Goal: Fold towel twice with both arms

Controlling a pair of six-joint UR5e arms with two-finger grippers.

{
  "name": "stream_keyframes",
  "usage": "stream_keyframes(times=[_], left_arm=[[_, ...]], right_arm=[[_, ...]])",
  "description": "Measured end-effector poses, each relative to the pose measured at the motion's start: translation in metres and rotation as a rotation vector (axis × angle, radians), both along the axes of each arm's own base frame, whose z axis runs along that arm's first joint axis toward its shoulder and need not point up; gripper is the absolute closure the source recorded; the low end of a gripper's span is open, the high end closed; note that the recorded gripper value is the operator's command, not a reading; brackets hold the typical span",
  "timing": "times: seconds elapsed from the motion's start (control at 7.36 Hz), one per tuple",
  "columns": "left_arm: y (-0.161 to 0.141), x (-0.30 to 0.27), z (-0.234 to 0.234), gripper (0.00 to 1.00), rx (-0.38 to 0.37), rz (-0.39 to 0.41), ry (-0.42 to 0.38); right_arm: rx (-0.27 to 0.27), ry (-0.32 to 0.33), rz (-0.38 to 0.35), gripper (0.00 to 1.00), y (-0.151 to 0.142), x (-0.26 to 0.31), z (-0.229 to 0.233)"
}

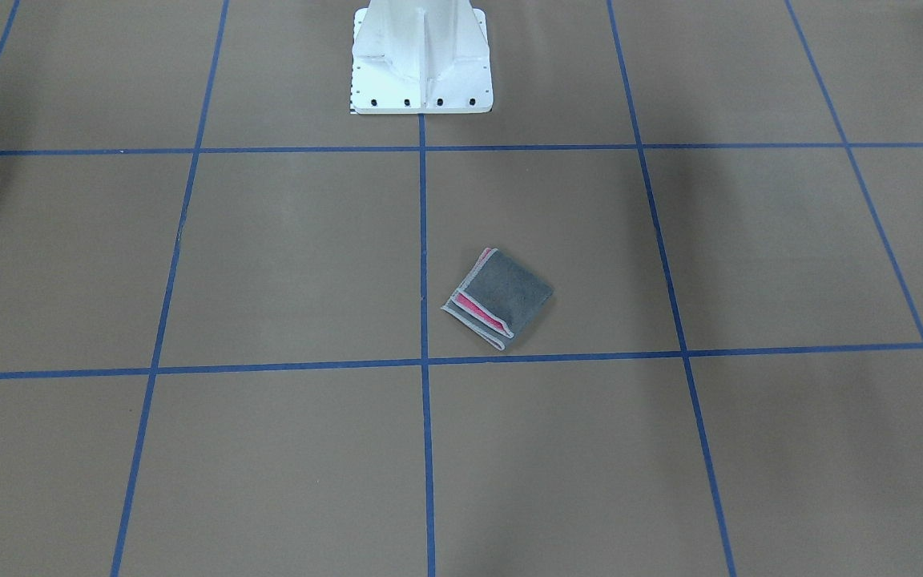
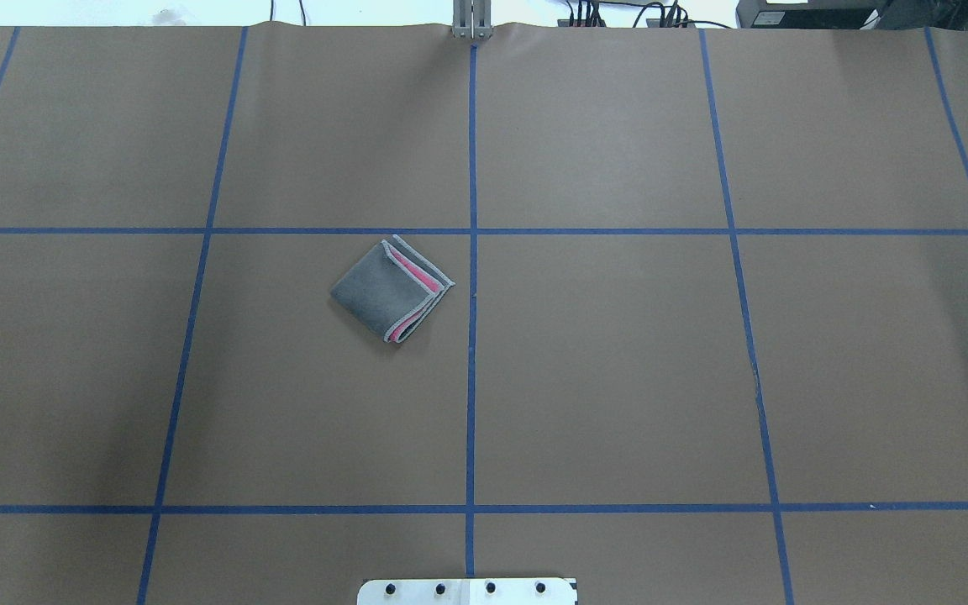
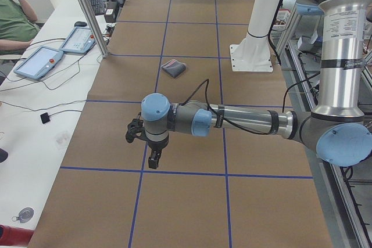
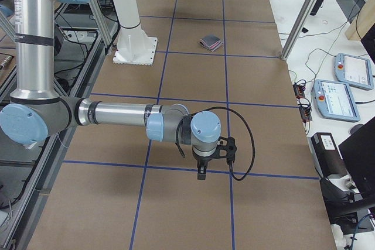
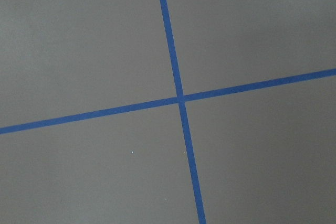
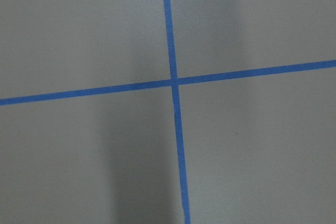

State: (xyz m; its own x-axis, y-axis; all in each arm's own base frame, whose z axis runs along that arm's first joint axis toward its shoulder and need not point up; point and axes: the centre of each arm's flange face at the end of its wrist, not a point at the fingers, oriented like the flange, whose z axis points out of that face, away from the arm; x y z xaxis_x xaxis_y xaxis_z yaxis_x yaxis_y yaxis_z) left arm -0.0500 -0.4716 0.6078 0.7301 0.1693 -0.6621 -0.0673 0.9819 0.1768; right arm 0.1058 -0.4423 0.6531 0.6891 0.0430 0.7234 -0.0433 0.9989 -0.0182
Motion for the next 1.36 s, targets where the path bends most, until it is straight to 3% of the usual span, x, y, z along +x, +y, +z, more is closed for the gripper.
stream_keyframes(times=[0.41,0.82,1.36], left_arm=[[0.019,-0.001,0.010,0.00,0.004,0.048,-0.012],[0.019,0.001,0.024,0.00,-0.022,0.063,-0.016],[0.015,0.001,0.022,0.00,-0.023,0.057,-0.017]], right_arm=[[-0.016,0.052,-0.043,0.00,0.007,0.007,0.002],[0.013,0.058,-0.118,0.00,0.011,0.005,0.017],[0.011,0.051,-0.081,0.00,-0.009,-0.042,-0.038]])
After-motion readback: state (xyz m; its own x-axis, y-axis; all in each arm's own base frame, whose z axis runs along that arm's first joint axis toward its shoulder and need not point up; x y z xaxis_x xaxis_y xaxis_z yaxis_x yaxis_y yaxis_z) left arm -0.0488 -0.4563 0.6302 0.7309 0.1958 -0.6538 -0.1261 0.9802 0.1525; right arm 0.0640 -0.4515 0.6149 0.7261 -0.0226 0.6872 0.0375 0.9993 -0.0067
